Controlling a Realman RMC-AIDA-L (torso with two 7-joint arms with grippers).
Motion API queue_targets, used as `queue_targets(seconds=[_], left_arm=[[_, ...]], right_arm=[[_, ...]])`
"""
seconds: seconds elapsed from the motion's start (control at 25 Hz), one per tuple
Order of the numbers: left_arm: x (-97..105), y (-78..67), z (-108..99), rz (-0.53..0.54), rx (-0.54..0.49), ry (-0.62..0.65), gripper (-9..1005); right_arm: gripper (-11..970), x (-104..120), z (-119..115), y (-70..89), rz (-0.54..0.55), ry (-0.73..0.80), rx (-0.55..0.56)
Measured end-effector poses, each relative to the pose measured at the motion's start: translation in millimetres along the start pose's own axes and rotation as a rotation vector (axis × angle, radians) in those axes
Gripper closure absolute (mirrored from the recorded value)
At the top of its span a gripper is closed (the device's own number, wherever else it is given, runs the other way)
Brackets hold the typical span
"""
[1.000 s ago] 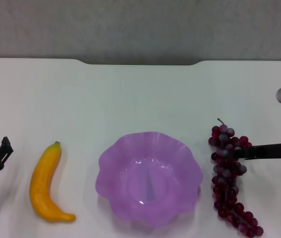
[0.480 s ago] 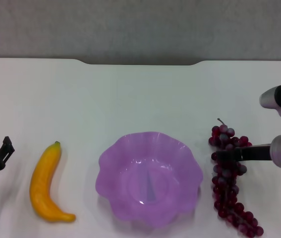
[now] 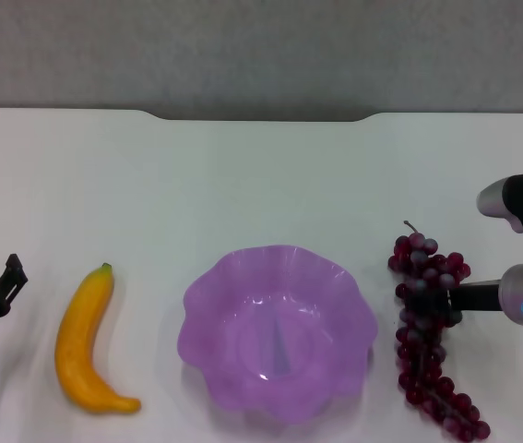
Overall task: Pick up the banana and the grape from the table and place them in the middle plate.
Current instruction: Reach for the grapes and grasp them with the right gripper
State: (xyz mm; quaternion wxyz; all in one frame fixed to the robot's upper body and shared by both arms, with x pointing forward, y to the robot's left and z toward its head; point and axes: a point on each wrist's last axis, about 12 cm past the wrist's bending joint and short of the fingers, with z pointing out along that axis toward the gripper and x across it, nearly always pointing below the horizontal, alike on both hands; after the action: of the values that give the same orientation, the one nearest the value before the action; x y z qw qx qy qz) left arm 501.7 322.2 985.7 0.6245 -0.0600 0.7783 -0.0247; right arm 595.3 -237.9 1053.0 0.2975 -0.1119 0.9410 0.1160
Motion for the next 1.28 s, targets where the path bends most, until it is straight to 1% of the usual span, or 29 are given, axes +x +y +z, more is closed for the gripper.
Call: queue_targets(seconds=[0.2,0.44,0.84,1.04,1.28], left_arm=[[0.0,0.0,0.0,0.0,0.0,0.0,121],[0.3,-0.4,-0.1,0.002,0.003,0.001,123],[0.3,-0.7,-0.2,0.001,0.003,0.001,126],[0.7,-0.3,-0.6,0.0,0.0,0.001,127],[1.0,-0.3,-0.9,-0.001,0.0,0.002,129]], right_arm=[[156,4.7,5.3,0.0,-0.018,-0.006,0.017],[157,9.7,12.8,6.3,-0.046,-0.02,0.018],[158,16.8,17.2,6.2,-0.061,-0.015,0.03],[215,18.2,19.4,8.1,-0.085,-0.038,0.038],[283,22.1,20.3,5.0,-0.08,-0.055,0.052]])
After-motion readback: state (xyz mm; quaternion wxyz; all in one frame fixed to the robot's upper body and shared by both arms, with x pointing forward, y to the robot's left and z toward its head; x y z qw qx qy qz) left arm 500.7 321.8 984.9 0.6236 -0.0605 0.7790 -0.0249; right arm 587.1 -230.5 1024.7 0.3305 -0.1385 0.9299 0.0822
